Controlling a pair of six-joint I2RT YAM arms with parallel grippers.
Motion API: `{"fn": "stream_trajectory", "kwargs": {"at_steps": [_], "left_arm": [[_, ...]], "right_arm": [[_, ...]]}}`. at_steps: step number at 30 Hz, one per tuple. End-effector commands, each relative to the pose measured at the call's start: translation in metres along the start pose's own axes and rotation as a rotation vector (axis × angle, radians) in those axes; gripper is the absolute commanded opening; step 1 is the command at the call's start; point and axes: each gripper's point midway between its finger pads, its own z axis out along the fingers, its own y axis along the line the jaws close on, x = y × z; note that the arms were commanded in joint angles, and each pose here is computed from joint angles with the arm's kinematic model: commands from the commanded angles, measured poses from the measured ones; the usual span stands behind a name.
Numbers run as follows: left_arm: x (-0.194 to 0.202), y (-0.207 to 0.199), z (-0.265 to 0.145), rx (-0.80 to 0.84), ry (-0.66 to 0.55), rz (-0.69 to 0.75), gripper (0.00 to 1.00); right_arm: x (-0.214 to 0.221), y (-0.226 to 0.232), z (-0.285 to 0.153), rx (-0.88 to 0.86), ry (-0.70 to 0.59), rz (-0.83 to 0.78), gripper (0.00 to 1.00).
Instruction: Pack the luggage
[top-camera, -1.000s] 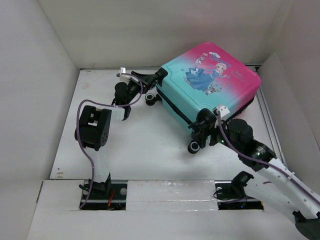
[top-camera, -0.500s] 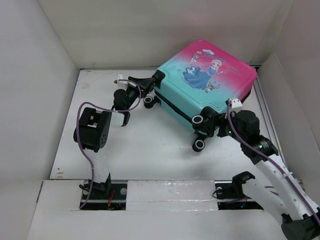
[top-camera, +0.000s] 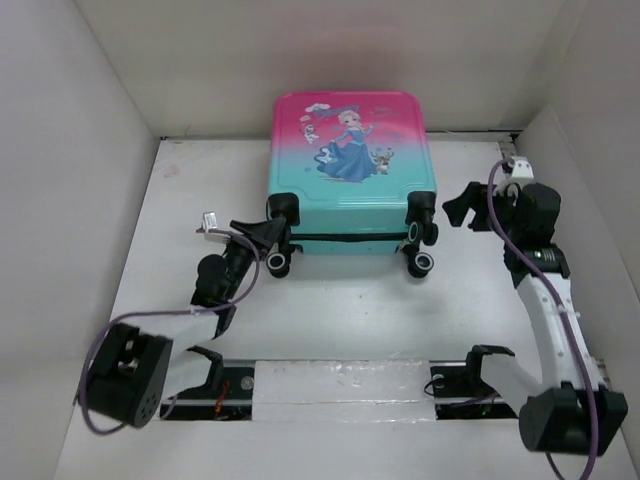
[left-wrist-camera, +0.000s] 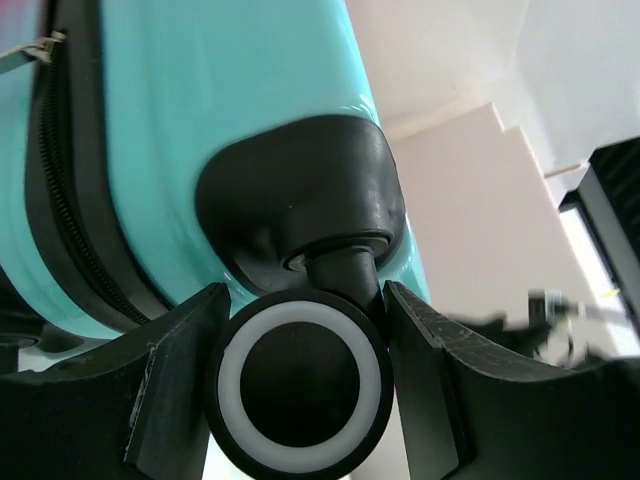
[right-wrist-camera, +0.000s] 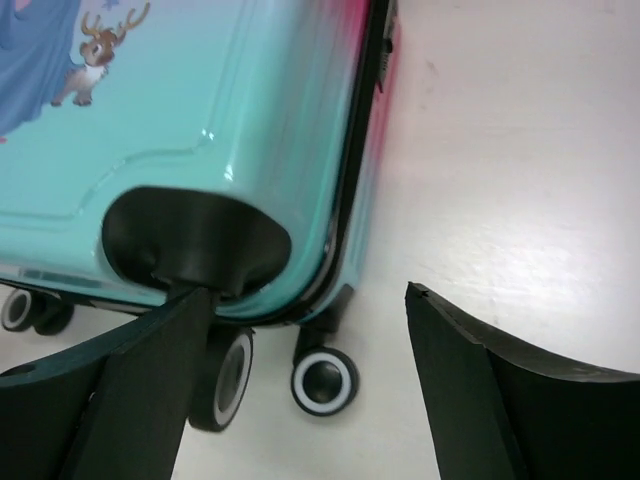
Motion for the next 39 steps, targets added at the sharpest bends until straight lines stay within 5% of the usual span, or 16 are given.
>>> {"fn": "stream_trajectory", "kwargs": {"at_steps": [1, 4, 10, 16, 21, 25, 32, 39], "left_arm": [[-0.001, -0.014, -0.023, 0.039, -0.037, 0.131, 0.0], [0.008, -0.02, -0.042, 0.023, -0.016, 0.179, 0.0], [0.022, -0.043, -0.06, 0.074, 0.058, 0.224, 0.0], [0.035, -0.047, -0.043, 0.074, 0.159, 0.306, 0.0], [0.05, -0.061, -0.027, 0.098, 0.197, 0.379, 0.0], [0.072, -0.093, -0.01, 0.122, 0.202, 0.426, 0.0], [0.09, -0.099, -0.006, 0.124, 0.246, 0.415, 0.0], [0.095, -0.116, -0.019, 0.173, 0.262, 0.381, 0.0]], "right_arm": [[-0.029, 0.033, 0.025, -0.243, -0.047, -0.056, 0.83], [-0.042, 0.048, 0.029, -0.298, -0.078, -0.076, 0.79], [-0.03, 0.09, 0.001, -0.433, -0.145, -0.168, 0.28], [0.005, 0.103, -0.038, -0.444, -0.173, -0.135, 0.33], [0.063, 0.131, -0.035, -0.587, 0.053, -0.12, 0.36], [0.092, 0.113, -0.001, -0.45, 0.145, -0.124, 0.35], [0.006, 0.068, 0.057, -0.265, -0.051, -0.164, 0.3], [0.023, 0.088, 0.067, -0.415, -0.018, -0.153, 0.37]]}}
